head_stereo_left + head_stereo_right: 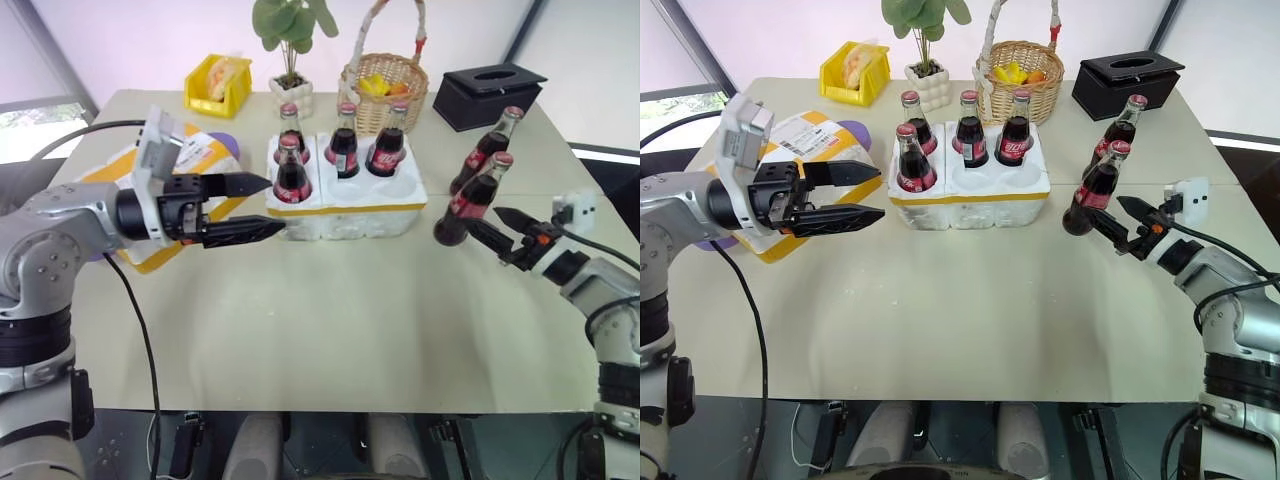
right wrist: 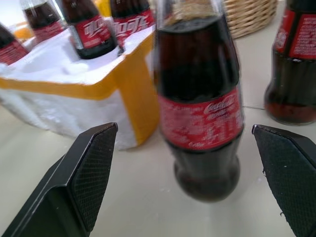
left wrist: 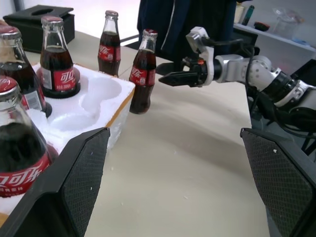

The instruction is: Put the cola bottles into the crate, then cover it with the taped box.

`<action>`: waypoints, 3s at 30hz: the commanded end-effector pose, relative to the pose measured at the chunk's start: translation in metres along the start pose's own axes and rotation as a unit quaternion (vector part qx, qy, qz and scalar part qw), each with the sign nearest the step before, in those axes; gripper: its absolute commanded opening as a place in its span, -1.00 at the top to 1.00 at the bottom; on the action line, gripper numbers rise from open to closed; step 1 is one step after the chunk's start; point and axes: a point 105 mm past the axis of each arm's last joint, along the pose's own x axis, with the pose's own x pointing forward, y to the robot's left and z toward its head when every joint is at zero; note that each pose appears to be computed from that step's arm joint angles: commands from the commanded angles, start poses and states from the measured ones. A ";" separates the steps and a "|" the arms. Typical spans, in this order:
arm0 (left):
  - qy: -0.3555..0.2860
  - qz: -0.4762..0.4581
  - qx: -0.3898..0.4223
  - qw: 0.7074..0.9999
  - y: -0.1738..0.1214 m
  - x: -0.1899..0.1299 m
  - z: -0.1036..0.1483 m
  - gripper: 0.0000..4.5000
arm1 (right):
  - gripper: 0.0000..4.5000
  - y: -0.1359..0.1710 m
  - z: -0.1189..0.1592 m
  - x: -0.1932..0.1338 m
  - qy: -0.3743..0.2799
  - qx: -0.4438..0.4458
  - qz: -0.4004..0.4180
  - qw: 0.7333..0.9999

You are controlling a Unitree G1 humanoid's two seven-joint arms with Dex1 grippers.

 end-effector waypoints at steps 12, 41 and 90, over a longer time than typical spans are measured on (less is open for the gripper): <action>-0.011 0.014 0.034 0.999 -0.004 -0.002 0.011 -0.97 | -1.00 -0.008 0.003 0.041 -0.026 0.004 0.002 1.000; -0.005 0.063 0.025 0.998 -0.002 -0.017 -0.003 -1.00 | -0.27 0.079 0.128 0.053 -0.125 -0.088 0.190 0.970; -0.023 0.145 0.042 0.988 -0.010 -0.032 -0.005 -1.00 | -0.97 0.142 0.053 0.160 -0.027 -0.123 0.220 0.967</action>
